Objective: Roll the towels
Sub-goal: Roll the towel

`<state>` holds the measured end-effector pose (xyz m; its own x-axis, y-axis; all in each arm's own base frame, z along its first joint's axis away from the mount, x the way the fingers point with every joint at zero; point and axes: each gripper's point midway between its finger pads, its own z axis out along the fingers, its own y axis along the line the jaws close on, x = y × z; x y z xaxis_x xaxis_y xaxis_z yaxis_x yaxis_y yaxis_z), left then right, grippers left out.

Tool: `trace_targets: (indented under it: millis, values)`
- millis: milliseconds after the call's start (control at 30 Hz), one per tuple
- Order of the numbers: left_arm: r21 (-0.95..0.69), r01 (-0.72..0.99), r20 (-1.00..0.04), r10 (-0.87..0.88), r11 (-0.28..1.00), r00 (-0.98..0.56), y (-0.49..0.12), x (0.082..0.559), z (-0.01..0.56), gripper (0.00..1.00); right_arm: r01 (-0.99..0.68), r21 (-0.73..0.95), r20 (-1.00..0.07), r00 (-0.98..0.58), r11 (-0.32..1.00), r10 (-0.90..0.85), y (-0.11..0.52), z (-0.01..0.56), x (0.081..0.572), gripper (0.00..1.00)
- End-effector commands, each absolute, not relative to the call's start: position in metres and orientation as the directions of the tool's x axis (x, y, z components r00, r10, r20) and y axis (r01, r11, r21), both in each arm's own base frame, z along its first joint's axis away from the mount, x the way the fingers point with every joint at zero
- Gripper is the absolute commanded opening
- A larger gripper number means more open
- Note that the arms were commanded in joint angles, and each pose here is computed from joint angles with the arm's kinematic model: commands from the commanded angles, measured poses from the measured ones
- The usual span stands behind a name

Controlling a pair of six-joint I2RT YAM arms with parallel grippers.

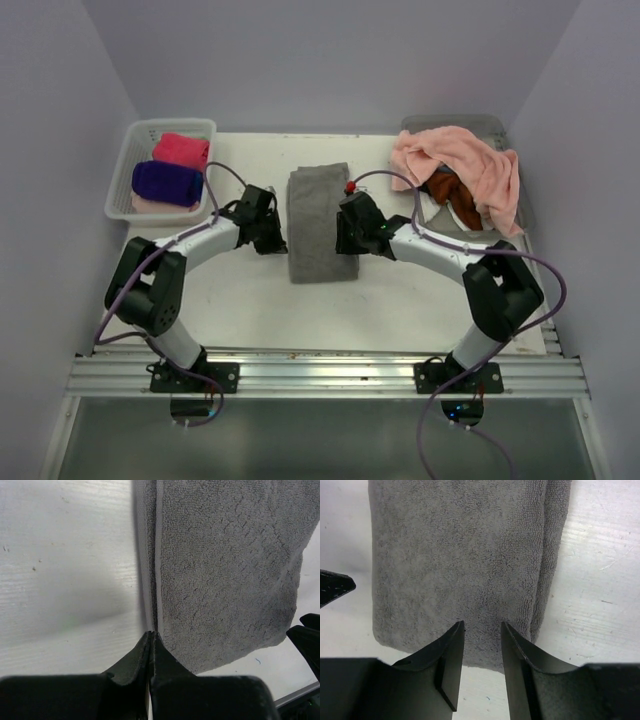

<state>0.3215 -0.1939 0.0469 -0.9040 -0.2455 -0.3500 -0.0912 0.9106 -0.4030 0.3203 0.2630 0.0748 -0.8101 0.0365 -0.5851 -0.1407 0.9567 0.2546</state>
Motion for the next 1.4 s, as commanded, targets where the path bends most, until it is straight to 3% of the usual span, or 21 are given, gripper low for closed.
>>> trace_targets:
  millis: [0,67,200,233,333,533,733,800,833,867,933,967,1133,1367]
  values:
    - [-0.474,-0.034,-0.398,-0.249,0.88,-0.883,-0.205,0.326,0.072,0.0,-0.125,0.252,-0.616,-0.786,0.96,0.059,0.258,0.094,0.325,0.4]
    - [-0.483,-0.027,-0.385,-0.24,0.875,-0.891,-0.206,0.315,0.072,0.04,-0.125,0.257,-0.613,-0.788,0.958,0.062,0.253,0.097,0.316,0.41]
    - [-0.52,0.0,-0.338,-0.206,0.854,-0.918,-0.221,0.287,0.062,0.47,-0.095,0.298,-0.52,-0.85,0.95,0.078,0.243,0.073,0.281,0.5]
    - [-0.529,0.002,-0.31,-0.19,0.849,-0.932,-0.226,0.271,0.055,0.52,-0.091,0.317,-0.505,-0.859,0.944,0.087,0.244,0.071,0.276,0.53]
    - [-0.533,-0.006,-0.28,-0.183,0.846,-0.943,-0.231,0.254,0.04,0.57,-0.06,0.38,-0.459,-0.879,0.923,0.132,0.248,0.064,0.263,0.61]
    - [-0.512,-0.035,-0.272,-0.2,0.858,-0.941,-0.225,0.253,0.02,0.38,-0.056,0.38,-0.434,-0.892,0.923,0.124,0.248,0.047,0.258,0.61]
    - [-0.497,-0.041,-0.262,-0.195,0.867,-0.945,-0.226,0.256,0.006,0.4,-0.06,0.363,-0.444,-0.888,0.93,0.117,0.253,0.036,0.269,0.55]
    - [-0.496,-0.042,-0.26,-0.195,0.867,-0.946,-0.227,0.257,0.005,0.38,-0.055,0.339,-0.455,-0.884,0.939,0.112,0.251,0.033,0.274,0.49]
    - [-0.492,-0.045,-0.257,-0.195,0.869,-0.947,-0.226,0.256,0.003,0.34,-0.05,0.325,-0.452,-0.886,0.945,0.109,0.249,0.029,0.275,0.47]
    - [-0.49,-0.048,-0.253,-0.195,0.87,-0.947,-0.225,0.255,0.003,0.18,-0.047,0.322,-0.454,-0.884,0.946,0.111,0.249,0.027,0.276,0.42]
    - [-0.481,-0.053,-0.258,-0.199,0.875,-0.946,-0.224,0.256,0.005,0.02,-0.041,0.315,-0.447,-0.888,0.948,0.11,0.247,0.024,0.276,0.35]
    - [-0.473,-0.057,-0.26,-0.201,0.879,-0.945,-0.222,0.257,0.006,0.0,-0.04,0.314,-0.447,-0.888,0.948,0.11,0.248,0.024,0.276,0.25]
    - [-0.469,-0.058,-0.3,-0.221,0.881,-0.928,-0.219,0.262,0.034,0.0,-0.04,0.293,-0.472,-0.875,0.955,0.108,0.239,0.035,0.276,0.01]
    - [-0.456,-0.074,-0.304,-0.233,0.887,-0.924,-0.219,0.271,0.064,0.0,-0.043,0.291,-0.532,-0.838,0.956,0.124,0.231,0.07,0.279,0.0]
